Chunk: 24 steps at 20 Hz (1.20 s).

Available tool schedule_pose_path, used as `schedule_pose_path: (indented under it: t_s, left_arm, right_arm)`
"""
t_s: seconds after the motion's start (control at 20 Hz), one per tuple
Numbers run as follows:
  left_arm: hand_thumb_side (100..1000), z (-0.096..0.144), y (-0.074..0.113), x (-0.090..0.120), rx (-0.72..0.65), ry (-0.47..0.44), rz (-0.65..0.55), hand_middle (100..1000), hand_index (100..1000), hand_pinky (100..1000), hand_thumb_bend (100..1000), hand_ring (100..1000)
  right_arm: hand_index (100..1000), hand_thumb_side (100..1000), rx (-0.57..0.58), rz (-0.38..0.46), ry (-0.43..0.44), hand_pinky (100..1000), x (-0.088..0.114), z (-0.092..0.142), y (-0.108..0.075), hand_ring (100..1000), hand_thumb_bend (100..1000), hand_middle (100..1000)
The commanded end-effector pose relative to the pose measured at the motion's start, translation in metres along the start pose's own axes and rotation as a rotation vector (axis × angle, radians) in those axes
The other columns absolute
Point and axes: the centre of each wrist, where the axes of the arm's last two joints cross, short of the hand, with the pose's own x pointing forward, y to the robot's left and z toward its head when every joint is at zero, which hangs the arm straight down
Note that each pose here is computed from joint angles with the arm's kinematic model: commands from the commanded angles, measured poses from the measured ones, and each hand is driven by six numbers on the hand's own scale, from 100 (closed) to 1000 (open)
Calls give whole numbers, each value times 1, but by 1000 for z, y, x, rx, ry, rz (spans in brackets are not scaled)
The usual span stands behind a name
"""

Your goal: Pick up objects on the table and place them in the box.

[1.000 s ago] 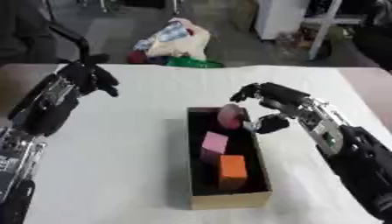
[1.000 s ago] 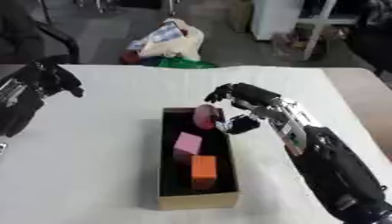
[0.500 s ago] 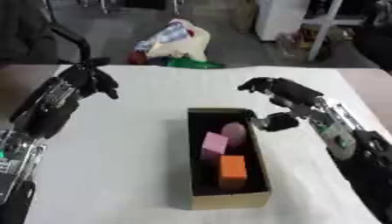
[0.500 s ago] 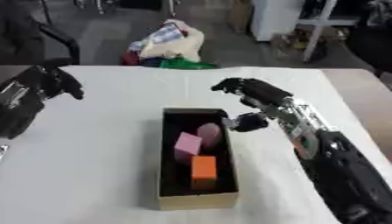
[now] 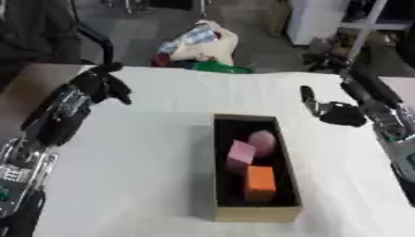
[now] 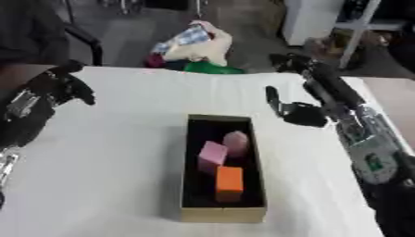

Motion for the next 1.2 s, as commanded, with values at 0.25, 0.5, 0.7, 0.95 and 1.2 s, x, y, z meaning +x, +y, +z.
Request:
schedule_pose_path:
  t_s: [0.25, 0.5, 0.7, 0.95, 1.2]
  left_arm:
    - [947, 3, 8, 11, -4, -61, -35, 626, 926, 759, 145, 624]
    - [949, 8, 6, 7, -13, -52, -28, 626, 926, 759, 146, 624]
    - [950, 10, 4, 4, -15, -49, -18, 626, 921, 760, 146, 624]
    - [952, 12, 3, 2, -13, -44, -14, 624, 920, 752, 148, 618]
    - [966, 14, 2, 0, -8, -33, -7, 622, 917, 749, 143, 615]
  right_arm:
    - [928, 610, -154, -94, 22, 767, 14, 6, -5, 729, 100, 744]
    - [925, 622, -164, -109, 37, 764, 15, 10, -3, 725, 100, 739]
    - [924, 635, -169, -117, 49, 762, 14, 13, -1, 722, 100, 736]
    - [922, 642, -171, -122, 57, 761, 13, 15, 1, 720, 100, 733]
    - [919, 652, -176, -126, 64, 760, 14, 16, 3, 718, 100, 730]
